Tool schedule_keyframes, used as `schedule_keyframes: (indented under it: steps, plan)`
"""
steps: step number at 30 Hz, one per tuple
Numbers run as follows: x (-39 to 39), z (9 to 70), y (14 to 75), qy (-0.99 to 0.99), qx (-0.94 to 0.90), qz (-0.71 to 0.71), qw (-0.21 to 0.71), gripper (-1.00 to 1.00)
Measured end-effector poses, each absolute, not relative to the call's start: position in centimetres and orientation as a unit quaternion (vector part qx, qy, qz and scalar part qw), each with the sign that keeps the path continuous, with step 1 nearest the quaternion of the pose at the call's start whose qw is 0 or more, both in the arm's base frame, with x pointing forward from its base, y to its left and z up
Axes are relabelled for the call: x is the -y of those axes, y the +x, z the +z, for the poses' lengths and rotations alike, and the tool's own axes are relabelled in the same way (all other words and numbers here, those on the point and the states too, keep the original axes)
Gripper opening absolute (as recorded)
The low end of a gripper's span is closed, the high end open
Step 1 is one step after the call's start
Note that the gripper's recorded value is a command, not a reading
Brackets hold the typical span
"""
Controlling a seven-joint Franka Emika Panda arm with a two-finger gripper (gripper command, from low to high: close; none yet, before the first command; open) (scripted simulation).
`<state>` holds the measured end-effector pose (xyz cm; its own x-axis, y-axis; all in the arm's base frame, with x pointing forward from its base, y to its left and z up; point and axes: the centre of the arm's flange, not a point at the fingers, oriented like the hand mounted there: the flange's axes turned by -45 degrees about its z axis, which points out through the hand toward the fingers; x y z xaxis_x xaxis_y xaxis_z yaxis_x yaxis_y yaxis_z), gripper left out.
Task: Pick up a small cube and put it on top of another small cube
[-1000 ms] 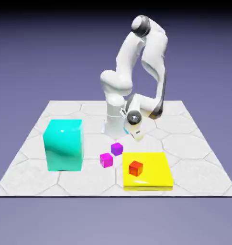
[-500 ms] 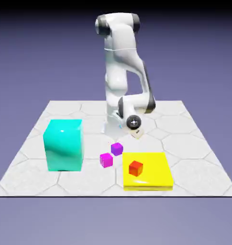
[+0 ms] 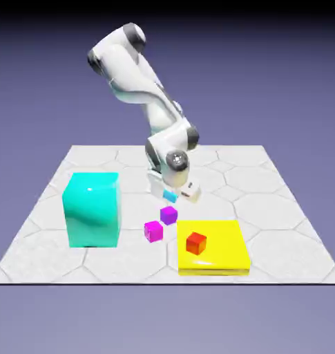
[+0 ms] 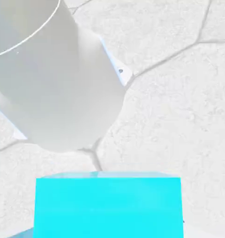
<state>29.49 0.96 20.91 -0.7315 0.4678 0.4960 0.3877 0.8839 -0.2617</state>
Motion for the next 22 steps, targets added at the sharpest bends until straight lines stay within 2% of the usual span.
schedule_keyframes:
  steps: [10,12,19,20,22]
  plan:
    - [5.9,24.5,34.0,-0.287,0.953,-0.02,0.097,-1.0]
    - [6.5,24.8,34.2,-0.293,0.952,-0.025,0.084,-1.0]
    - [6.0,18.0,33.5,-0.293,0.952,-0.025,0.084,-1.0]
    - [6.0,17.9,33.5,-0.293,0.952,-0.025,0.084,1.0]
    - [6.0,17.9,33.5,-0.293,0.952,-0.026,0.084,1.0]
